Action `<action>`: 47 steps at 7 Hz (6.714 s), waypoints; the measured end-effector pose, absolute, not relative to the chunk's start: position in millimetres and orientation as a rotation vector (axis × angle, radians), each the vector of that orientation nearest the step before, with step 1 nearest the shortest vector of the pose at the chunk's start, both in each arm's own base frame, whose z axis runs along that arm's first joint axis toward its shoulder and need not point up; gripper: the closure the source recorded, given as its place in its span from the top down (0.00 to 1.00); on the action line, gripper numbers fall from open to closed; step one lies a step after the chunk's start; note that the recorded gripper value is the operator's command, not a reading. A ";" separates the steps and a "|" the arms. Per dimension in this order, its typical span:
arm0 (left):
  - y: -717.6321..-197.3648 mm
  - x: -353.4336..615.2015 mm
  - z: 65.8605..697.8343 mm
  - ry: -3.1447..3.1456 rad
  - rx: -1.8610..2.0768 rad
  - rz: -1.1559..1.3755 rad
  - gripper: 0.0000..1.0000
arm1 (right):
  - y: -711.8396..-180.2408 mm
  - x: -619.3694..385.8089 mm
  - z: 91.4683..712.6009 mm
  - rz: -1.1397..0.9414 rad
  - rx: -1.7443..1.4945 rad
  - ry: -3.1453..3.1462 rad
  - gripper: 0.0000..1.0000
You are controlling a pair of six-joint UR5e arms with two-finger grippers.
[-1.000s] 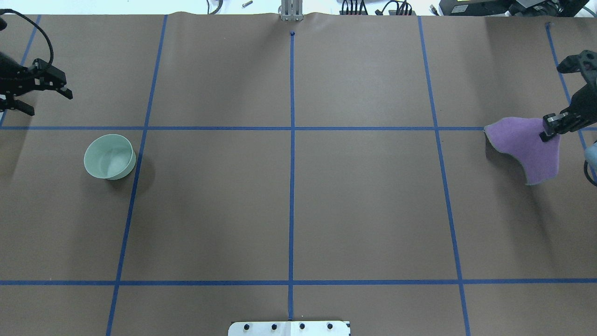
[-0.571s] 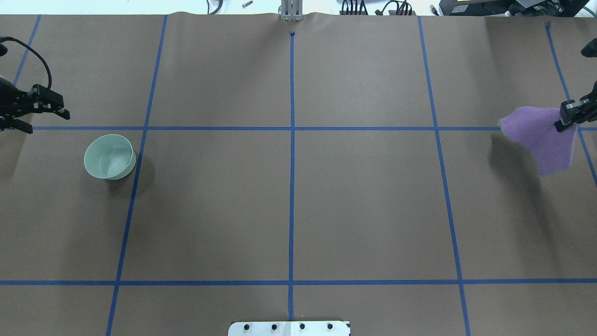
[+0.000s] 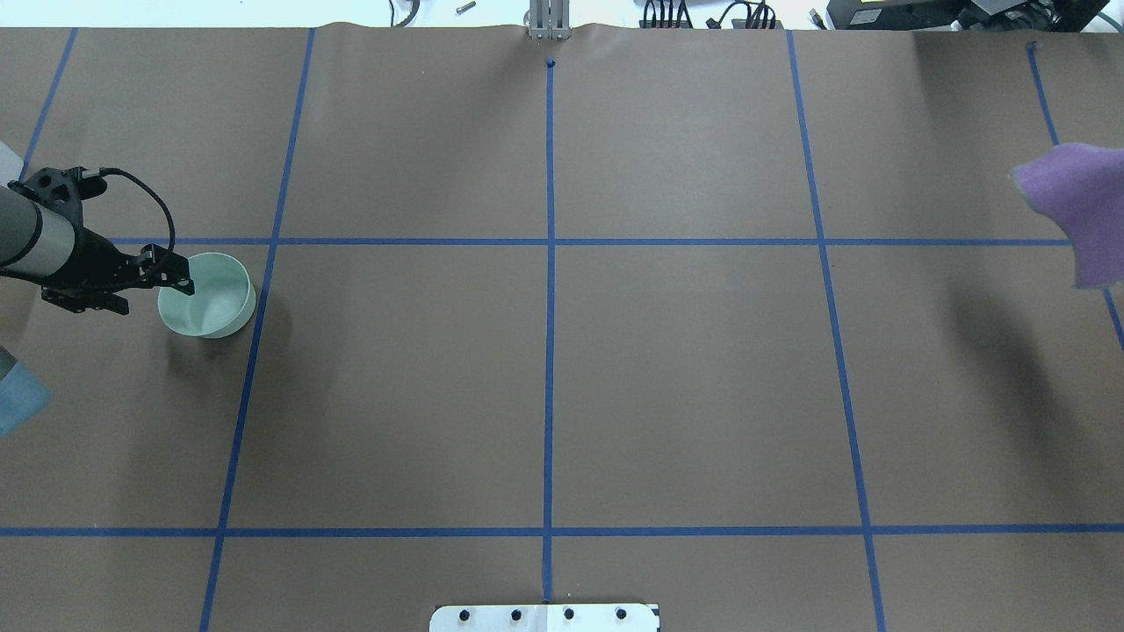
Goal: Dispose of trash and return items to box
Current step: 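Lift the cloth with the right gripper while the left gripper grasps the green bowl, then carry the cloth into the pink bin while the left gripper lifts the bowl, then lower the green bowl into the clear bin with the left gripper and release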
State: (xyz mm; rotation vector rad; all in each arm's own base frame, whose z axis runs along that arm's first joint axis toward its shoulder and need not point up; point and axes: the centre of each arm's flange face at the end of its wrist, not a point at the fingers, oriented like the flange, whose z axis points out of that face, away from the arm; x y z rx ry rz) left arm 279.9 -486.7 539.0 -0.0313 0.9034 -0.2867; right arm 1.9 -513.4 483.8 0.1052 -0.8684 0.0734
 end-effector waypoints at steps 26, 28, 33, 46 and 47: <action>-593.5 -116.2 737.6 0.748 -0.202 -0.994 0.00 | -469.8 128.6 625.4 0.118 0.091 -0.863 1.00; -599.6 -120.4 762.2 0.690 -0.196 -1.172 0.00 | -471.5 126.2 620.4 0.111 0.097 -0.861 1.00; -590.0 -19.9 794.7 0.584 -0.166 -1.001 0.00 | -471.8 125.3 606.2 0.097 0.123 -0.860 1.00; -571.8 -75.8 812.9 0.470 -0.036 -0.952 0.98 | -468.7 124.3 605.3 0.099 0.122 -0.861 1.00; -571.6 -89.5 805.9 0.492 -0.022 -0.930 0.98 | -469.5 124.4 604.3 0.098 0.123 -0.861 1.00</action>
